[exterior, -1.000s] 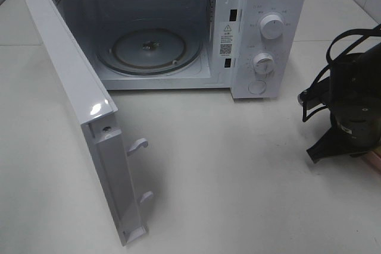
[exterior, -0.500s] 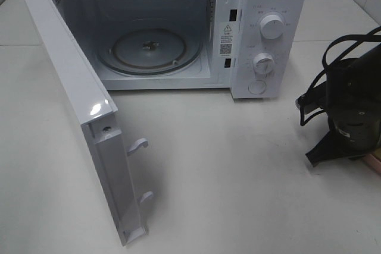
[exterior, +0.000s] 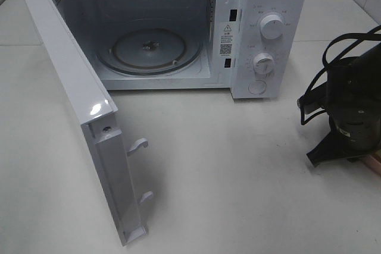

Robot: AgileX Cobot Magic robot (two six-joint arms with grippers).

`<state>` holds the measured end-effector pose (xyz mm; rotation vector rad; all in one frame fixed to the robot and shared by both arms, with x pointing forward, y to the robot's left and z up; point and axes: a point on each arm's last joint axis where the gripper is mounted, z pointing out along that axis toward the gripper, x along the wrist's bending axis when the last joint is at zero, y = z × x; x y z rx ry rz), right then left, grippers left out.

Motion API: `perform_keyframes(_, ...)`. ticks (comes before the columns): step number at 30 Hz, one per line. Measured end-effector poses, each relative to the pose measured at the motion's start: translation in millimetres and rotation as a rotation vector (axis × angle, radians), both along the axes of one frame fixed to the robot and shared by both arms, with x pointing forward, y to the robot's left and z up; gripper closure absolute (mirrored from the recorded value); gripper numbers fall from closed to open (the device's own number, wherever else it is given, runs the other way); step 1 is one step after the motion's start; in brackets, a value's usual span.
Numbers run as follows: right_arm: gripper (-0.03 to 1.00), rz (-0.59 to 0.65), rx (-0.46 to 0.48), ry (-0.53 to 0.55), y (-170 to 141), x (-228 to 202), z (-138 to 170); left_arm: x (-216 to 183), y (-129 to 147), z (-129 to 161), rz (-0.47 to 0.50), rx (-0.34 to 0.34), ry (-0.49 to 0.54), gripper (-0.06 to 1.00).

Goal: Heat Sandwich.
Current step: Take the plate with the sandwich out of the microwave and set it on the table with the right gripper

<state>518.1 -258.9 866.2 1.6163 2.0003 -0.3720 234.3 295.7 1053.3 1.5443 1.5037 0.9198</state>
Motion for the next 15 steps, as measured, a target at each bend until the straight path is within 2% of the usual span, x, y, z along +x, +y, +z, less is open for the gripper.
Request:
perform_keyframes(2,0.67,0.0,-0.001,0.004,-0.1,-0.4,0.5,0.0,0.0,0.0,0.0,0.0,0.0,-0.05)
perform_keyframes(3,0.62,0.007,-0.005,0.018,-0.3,-1.2,1.2,0.0,0.0,0.0,0.0,0.0,0.0,-0.05)
perform_keyframes(7,0.53,0.002,0.016,0.019,0.9,-2.6,6.8,0.0,0.0,0.0,0.0,0.0,0.0,-0.05)
perform_keyframes(9,0.45,0.004,0.04,0.004,2.1,-3.1,15.2,0.0,0.0,0.0,0.0,0.0,0.0,-0.05)
perform_keyframes(15,0.35,0.031,0.088,-0.001,4.5,-7.7,36.6,0.0,0.0,0.0,0.0,0.0,0.0,-0.05)
